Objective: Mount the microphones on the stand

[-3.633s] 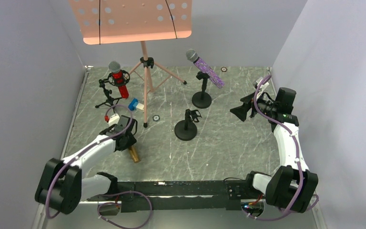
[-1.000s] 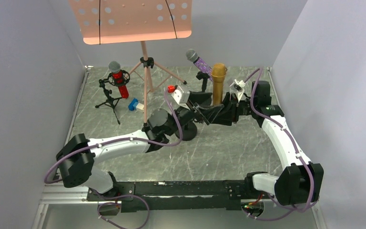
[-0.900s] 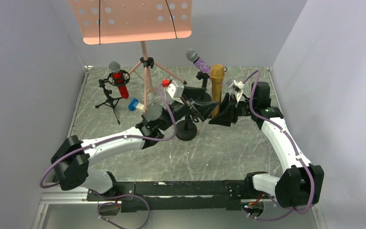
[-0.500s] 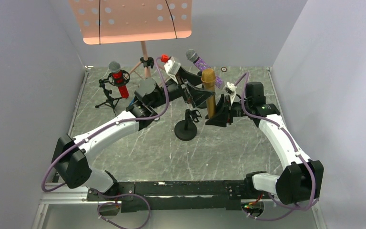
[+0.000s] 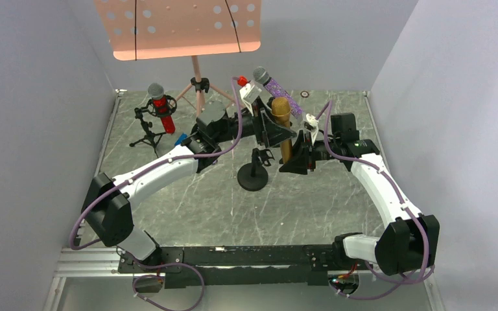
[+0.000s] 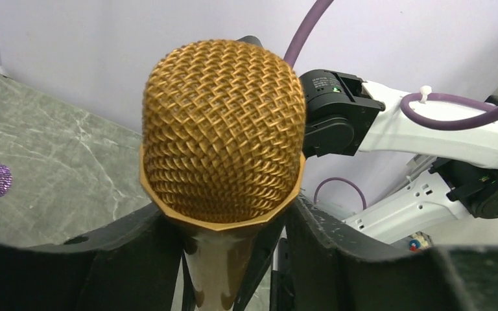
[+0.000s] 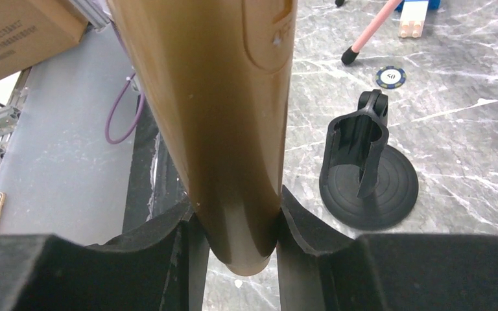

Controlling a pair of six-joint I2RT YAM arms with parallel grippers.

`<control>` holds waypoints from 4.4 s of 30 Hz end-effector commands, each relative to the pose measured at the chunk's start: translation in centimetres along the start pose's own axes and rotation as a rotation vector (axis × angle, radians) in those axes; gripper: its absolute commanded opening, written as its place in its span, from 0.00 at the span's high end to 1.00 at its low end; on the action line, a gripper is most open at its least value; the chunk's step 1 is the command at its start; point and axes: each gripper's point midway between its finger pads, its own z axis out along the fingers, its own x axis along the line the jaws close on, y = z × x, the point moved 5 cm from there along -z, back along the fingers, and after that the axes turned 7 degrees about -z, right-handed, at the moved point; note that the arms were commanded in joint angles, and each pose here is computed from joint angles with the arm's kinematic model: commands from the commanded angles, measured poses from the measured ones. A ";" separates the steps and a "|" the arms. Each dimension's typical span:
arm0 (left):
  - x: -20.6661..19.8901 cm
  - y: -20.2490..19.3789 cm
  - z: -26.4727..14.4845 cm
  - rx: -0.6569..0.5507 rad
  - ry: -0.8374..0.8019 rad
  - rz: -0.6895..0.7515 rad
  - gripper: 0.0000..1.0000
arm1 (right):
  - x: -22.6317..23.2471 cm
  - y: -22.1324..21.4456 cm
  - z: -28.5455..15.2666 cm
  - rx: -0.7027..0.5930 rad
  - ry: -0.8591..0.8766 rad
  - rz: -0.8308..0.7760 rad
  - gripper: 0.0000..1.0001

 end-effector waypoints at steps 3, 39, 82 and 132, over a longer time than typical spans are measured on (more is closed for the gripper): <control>-1.4 2.4 0.3 -0.051 -0.032 0.062 0.66 | -0.1 1.3 0.1 -0.001 0.012 -0.086 0.98; -5.1 2.5 -17.4 -0.406 0.421 0.435 1.00 | -2.6 1.7 2.4 0.108 -0.152 -0.349 1.00; 0.4 4.1 -8.1 -0.413 0.236 0.385 1.00 | -4.8 -2.9 4.2 0.143 -0.277 -0.240 0.78; 6.0 1.0 -7.6 -0.241 0.189 0.105 1.00 | -4.4 -3.3 4.4 0.140 -0.243 -0.253 0.63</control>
